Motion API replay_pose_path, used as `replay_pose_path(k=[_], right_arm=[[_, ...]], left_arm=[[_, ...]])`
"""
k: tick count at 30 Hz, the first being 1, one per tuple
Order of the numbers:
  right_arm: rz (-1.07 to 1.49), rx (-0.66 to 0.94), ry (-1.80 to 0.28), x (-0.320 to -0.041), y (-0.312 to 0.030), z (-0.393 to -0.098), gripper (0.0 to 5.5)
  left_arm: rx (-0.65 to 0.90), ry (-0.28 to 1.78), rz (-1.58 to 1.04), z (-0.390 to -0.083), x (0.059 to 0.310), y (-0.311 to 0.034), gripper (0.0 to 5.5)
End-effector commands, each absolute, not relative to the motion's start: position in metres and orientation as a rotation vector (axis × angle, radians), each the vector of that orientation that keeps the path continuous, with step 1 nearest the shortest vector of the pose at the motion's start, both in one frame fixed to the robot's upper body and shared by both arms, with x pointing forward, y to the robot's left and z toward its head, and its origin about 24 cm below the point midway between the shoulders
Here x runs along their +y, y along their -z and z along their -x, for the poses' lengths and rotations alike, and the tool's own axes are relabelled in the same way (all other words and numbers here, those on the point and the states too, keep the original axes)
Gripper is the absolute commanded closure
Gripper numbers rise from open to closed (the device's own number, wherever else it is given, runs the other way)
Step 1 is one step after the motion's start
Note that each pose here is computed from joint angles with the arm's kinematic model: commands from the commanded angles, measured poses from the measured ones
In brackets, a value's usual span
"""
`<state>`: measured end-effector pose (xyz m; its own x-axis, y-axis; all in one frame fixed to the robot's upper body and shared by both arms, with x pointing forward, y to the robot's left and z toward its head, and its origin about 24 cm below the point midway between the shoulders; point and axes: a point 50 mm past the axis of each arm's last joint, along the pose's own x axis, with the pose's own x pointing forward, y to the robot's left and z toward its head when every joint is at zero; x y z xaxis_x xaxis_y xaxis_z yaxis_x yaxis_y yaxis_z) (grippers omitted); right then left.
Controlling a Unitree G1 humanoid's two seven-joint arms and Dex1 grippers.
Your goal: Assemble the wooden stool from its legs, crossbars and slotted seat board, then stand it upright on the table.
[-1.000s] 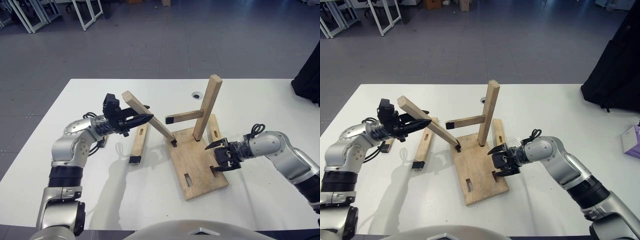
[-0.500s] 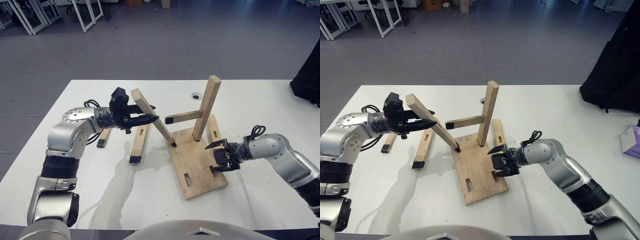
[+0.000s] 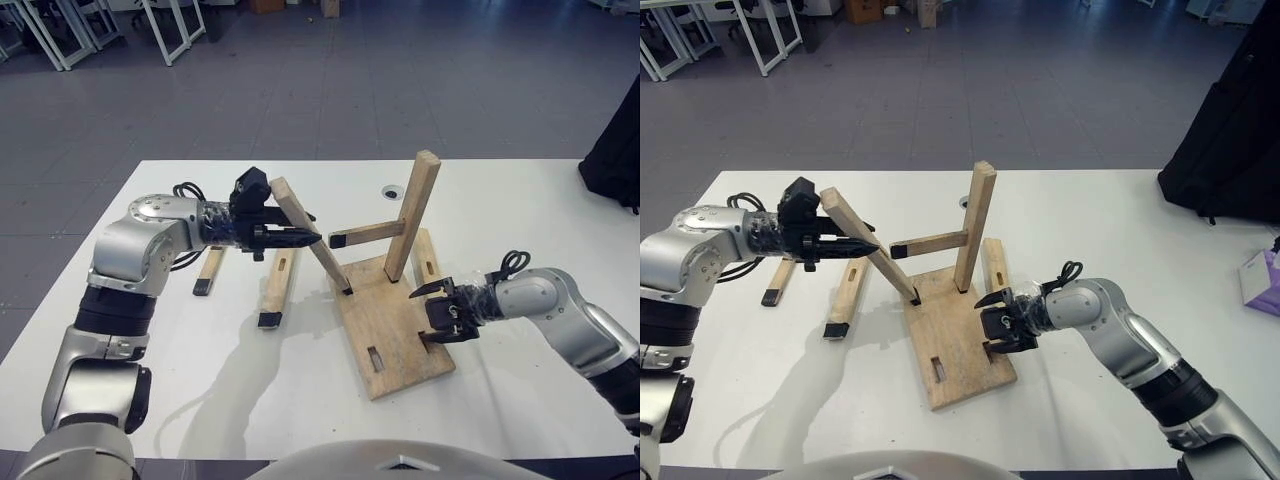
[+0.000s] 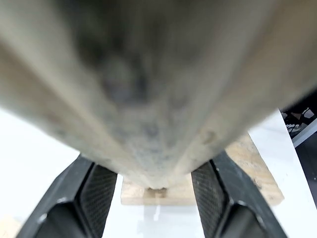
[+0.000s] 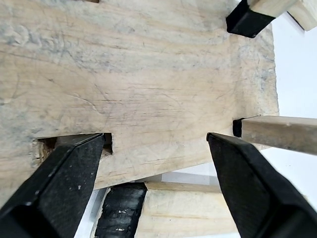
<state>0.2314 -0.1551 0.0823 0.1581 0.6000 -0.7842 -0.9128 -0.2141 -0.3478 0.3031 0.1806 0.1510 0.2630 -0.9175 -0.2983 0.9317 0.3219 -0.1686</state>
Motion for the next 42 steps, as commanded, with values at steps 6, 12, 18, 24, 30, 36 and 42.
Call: replay_pose_path(k=[6, 12, 18, 24, 30, 36, 42], right_arm=[[1.026, 0.517, -1.479, -0.148, -0.046, -0.214, 1.72], [1.024, 0.508, -1.478, -0.146, -0.045, -0.213, 1.72], [1.001, 0.463, -1.481, -0.139, -0.048, -0.213, 1.72], [0.738, 0.275, -1.407, -0.127, -0.09, -0.226, 1.72], [0.557, 0.082, -1.275, -0.131, -0.142, -0.249, 1.72], [0.488, -0.181, -1.159, -0.119, -0.187, -0.261, 1.72], [0.664, -0.499, -0.829, -0.084, -0.223, -0.281, 1.72]], left_arm=[[0.599, 1.121, -0.013, -0.302, 0.174, -0.098, 3.42], [0.634, 1.105, -0.01, -0.299, 0.17, -0.078, 3.42], [0.669, 1.061, 0.01, -0.303, 0.152, -0.052, 3.42], [0.723, 1.129, 0.001, -0.282, 0.157, -0.037, 3.42], [0.739, 1.172, -0.004, -0.277, 0.16, -0.039, 3.42], [0.753, 1.171, -0.005, -0.276, 0.162, -0.038, 3.42], [0.758, 1.172, -0.009, -0.276, 0.162, -0.038, 3.42]])
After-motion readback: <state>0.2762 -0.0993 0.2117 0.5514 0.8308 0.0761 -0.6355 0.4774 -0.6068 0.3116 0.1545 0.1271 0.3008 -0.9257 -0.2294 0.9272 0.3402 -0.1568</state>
